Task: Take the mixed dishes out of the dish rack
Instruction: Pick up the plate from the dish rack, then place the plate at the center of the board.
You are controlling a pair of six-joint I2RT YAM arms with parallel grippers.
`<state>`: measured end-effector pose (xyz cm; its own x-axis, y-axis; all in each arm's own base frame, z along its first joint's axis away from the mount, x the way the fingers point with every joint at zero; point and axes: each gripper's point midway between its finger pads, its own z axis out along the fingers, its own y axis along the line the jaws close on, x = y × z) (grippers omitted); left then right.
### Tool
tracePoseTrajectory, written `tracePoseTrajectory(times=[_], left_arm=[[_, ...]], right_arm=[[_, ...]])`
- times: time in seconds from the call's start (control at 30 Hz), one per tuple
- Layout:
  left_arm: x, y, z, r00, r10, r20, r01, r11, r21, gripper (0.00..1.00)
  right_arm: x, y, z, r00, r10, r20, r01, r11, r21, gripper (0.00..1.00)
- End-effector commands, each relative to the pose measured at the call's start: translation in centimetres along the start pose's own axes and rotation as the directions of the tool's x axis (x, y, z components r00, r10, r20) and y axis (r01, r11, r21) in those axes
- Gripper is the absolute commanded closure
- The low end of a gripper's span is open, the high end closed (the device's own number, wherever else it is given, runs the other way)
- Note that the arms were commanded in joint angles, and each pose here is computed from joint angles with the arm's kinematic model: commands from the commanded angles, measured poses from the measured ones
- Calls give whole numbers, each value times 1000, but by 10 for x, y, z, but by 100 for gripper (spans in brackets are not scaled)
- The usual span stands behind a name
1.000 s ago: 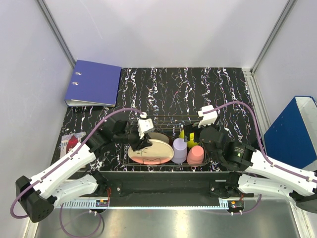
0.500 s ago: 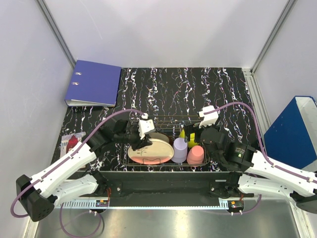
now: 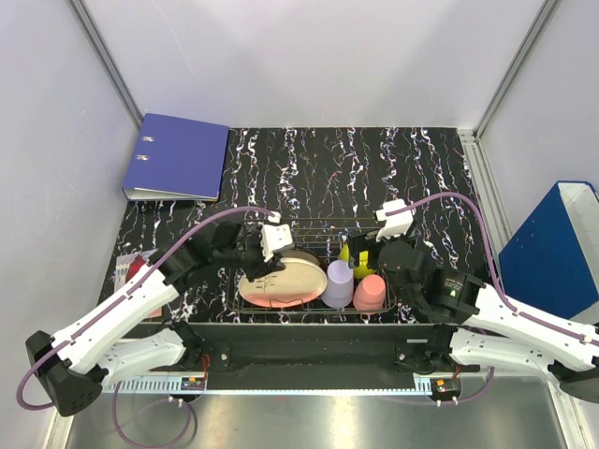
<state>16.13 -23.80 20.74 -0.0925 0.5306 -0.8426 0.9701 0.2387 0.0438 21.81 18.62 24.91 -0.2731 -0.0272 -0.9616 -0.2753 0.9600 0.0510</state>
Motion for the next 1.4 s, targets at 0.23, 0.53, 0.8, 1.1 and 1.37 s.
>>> tracePoseTrajectory(times=[0.23,0.53,0.8,1.1,1.37], left_arm=[[-124,20,-61,931,210,297,-163,971,-175,100],[-175,16,-100,880,244,407,-167,962,-216,100],[-212,43,-126,855,44,517,127,948,-291,100],[-285,57,-132,673,-312,671,404,914,20,100],[-303,87,-152,303,-646,700,445,746,496,100]], right_arm=[[-14,2,-2,998,49,40,-49,999,-9,0],[-36,-2,-16,992,99,73,-97,995,-39,0],[-78,-14,-43,959,239,154,-228,970,-85,2],[-131,-21,-92,866,458,202,-395,873,-286,5],[-138,-17,-108,814,556,167,-468,798,-378,6]])
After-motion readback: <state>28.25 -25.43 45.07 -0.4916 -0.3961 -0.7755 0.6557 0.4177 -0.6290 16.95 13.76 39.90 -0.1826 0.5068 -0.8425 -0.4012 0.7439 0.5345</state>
